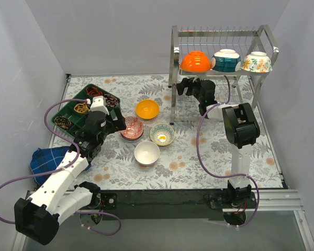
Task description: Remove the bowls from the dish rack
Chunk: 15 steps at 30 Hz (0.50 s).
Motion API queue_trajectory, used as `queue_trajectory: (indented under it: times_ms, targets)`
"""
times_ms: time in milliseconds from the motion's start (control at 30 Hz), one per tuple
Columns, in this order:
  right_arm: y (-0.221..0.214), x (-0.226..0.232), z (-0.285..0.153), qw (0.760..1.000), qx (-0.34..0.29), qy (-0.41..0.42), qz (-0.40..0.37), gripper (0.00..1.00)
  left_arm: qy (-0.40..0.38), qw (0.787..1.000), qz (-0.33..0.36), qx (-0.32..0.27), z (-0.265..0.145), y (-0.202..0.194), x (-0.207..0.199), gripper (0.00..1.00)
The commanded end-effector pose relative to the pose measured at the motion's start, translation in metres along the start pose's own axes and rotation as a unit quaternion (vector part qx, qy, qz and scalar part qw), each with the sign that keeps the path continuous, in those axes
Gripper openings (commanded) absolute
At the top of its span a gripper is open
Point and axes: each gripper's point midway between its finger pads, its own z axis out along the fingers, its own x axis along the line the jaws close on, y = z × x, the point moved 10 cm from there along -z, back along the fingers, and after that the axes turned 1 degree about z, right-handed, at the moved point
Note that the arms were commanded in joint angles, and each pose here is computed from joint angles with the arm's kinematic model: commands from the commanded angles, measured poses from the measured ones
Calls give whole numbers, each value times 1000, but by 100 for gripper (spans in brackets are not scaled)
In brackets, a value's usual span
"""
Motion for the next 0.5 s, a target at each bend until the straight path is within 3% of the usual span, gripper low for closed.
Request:
queue_trajectory:
  times_ms: [0,233,467]
  targets:
    - [29,13,-5,997,-39,-23,-66,34,-5,1000,2,-18,-5,5,2,98]
    - [50,17,-24,992,-88,-60,-74,20,-4,1000,1,-22,-6,6,3,98]
    - [58,18,-38,988,-110,-82,-73,15,-7,1000,1,-22,-6,6,2,98]
